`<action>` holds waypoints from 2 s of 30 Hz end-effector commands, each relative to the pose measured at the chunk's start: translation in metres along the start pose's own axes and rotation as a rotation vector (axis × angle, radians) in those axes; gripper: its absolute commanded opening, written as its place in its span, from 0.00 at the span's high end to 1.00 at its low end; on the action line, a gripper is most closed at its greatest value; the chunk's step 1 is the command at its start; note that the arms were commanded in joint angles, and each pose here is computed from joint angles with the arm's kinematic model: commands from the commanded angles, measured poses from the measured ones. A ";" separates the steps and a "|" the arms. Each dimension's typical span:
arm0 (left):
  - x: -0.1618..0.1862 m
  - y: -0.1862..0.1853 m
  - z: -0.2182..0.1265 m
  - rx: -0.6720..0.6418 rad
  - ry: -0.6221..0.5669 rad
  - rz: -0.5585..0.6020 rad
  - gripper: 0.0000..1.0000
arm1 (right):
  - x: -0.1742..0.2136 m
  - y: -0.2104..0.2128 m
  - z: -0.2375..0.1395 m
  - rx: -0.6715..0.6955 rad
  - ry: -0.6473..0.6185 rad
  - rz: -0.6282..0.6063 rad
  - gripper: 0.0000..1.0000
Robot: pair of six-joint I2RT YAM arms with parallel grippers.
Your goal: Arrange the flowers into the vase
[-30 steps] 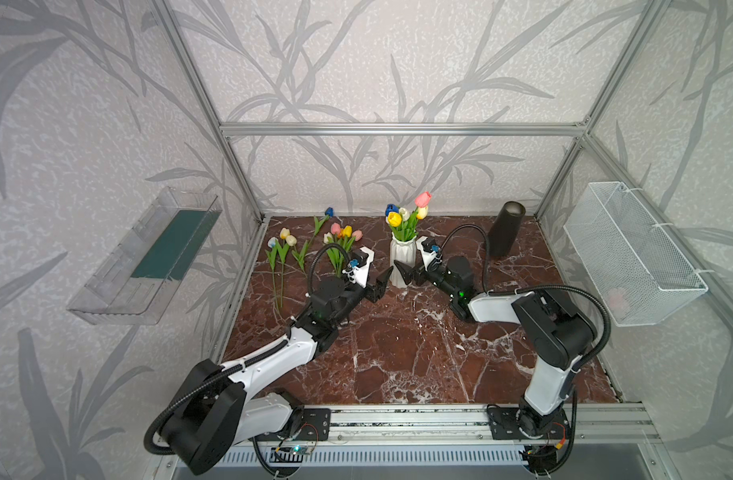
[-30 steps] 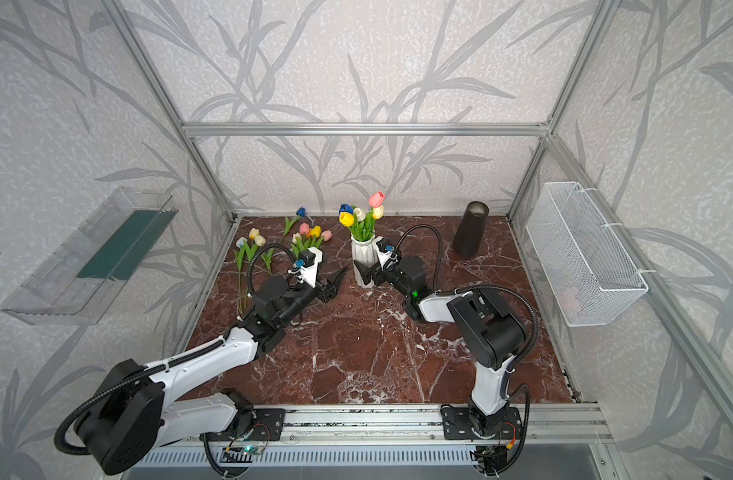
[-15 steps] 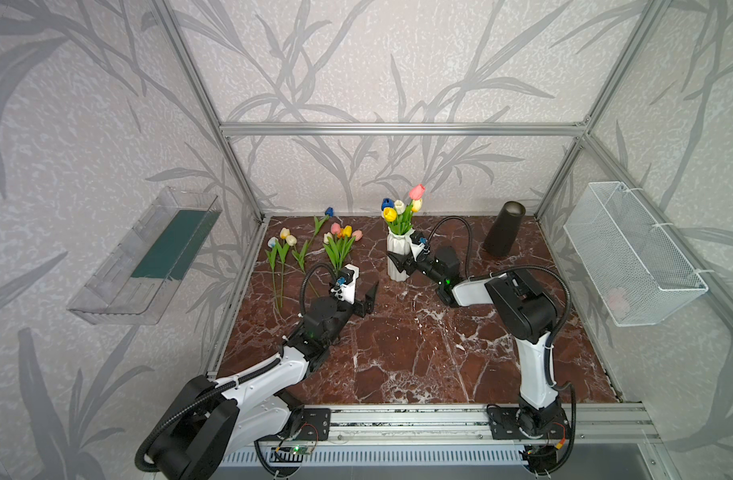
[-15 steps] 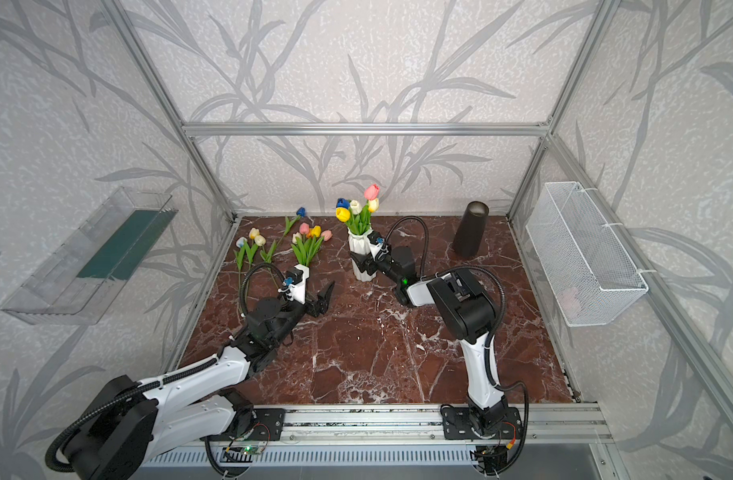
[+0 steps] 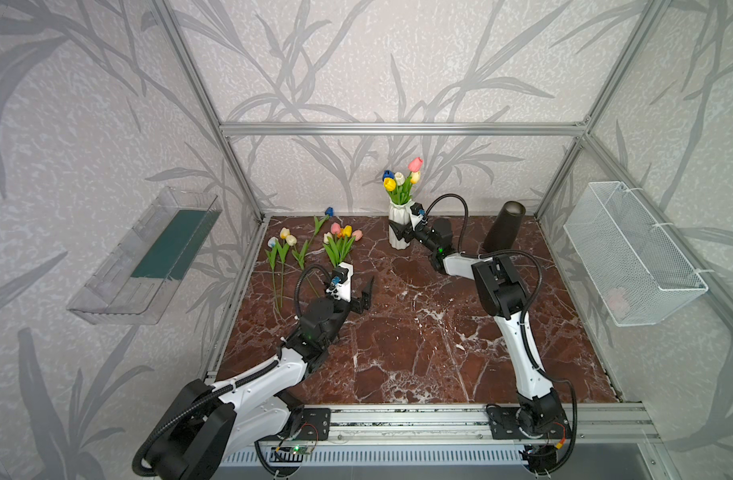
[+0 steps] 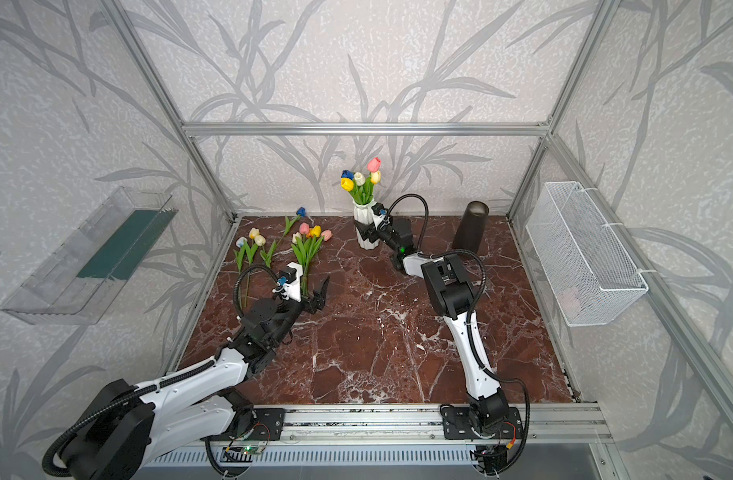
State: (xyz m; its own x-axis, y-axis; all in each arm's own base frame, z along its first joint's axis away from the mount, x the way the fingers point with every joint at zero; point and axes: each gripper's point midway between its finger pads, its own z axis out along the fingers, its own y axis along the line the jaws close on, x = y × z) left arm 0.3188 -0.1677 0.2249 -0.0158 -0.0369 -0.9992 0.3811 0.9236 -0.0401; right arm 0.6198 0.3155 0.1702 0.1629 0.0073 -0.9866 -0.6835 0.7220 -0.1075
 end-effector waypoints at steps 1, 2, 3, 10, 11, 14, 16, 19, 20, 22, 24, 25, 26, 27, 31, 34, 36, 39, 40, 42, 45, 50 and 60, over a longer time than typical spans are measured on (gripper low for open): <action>-0.005 0.005 0.000 -0.023 -0.021 0.018 0.19 | -0.005 -0.016 0.015 0.014 -0.031 -0.046 0.57; -0.007 0.004 0.000 -0.020 -0.023 0.020 0.19 | -0.003 -0.019 0.018 0.016 -0.031 -0.051 0.57; -0.008 0.003 0.001 -0.017 -0.025 0.022 0.19 | 0.000 -0.020 0.021 0.017 -0.029 -0.054 0.56; -0.010 0.000 0.005 -0.005 -0.026 0.034 0.19 | -0.001 -0.022 0.027 0.012 -0.020 -0.047 0.08; -0.011 0.000 0.006 -0.005 -0.026 0.036 0.19 | -0.003 -0.022 0.026 0.011 -0.023 -0.047 0.04; -0.014 -0.001 0.008 0.003 -0.031 0.035 0.19 | -0.012 -0.023 0.021 0.011 -0.025 -0.037 0.01; -0.018 -0.002 0.009 0.005 -0.040 0.032 0.19 | -0.019 -0.024 0.014 0.012 -0.029 -0.021 0.01; -0.024 -0.002 0.009 0.007 -0.056 0.020 0.18 | -0.031 -0.026 -0.001 0.046 -0.036 -0.019 0.01; -0.026 -0.002 0.009 0.008 -0.064 0.016 0.18 | -0.034 -0.027 -0.006 0.058 -0.032 -0.016 0.01; -0.029 -0.003 0.010 0.012 -0.077 0.009 0.17 | -0.044 -0.025 -0.019 0.072 -0.013 -0.009 0.01; -0.032 -0.003 0.010 0.012 -0.081 0.010 0.17 | -0.047 -0.026 -0.033 0.102 0.019 0.000 0.01; -0.033 -0.003 0.010 0.012 -0.083 0.011 0.17 | -0.052 -0.027 -0.042 0.129 0.030 0.001 0.01; -0.035 -0.003 0.010 0.012 -0.090 0.010 0.17 | -0.057 -0.026 -0.052 0.149 0.033 0.003 0.01; -0.037 -0.002 0.010 0.010 -0.095 0.010 0.15 | -0.063 -0.026 -0.065 0.172 0.036 0.008 0.01; -0.049 0.001 0.018 -0.005 -0.074 -0.010 0.10 | -0.114 -0.031 -0.129 0.313 0.089 0.101 0.00; -0.056 -0.012 0.029 0.067 -0.014 -0.013 0.06 | -0.129 -0.052 -0.176 0.434 0.231 0.203 0.02; -0.060 -0.022 0.038 0.115 0.018 -0.023 0.01 | -0.134 -0.076 -0.213 0.532 0.310 0.239 0.01; -0.057 -0.036 0.050 0.187 0.091 0.000 0.01 | -0.137 -0.111 -0.262 0.655 0.400 0.331 0.00; -0.055 -0.038 0.053 0.194 0.111 0.001 0.01 | -0.138 -0.121 -0.275 0.696 0.420 0.340 0.01; -0.050 -0.042 0.059 0.210 0.150 0.001 0.00 | -0.134 -0.141 -0.295 0.762 0.449 0.352 0.01; -0.047 -0.046 0.062 0.229 0.148 0.000 0.01 | -0.119 -0.168 -0.310 0.805 0.505 0.395 0.01; -0.039 -0.046 0.064 0.233 0.149 -0.004 0.00 | -0.088 -0.192 -0.309 0.796 0.612 0.362 0.01; -0.029 -0.046 0.066 0.230 0.172 -0.001 0.01 | -0.050 -0.238 -0.300 0.914 0.604 0.339 0.01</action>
State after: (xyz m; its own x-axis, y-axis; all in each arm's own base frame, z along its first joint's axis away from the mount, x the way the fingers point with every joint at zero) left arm 0.3621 -0.2331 0.2608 -0.1582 0.0414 -0.9865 0.5772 0.8145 -0.0584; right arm 0.5448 -0.0498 0.1908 -0.5393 0.1337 -0.8314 0.1245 0.9891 0.0783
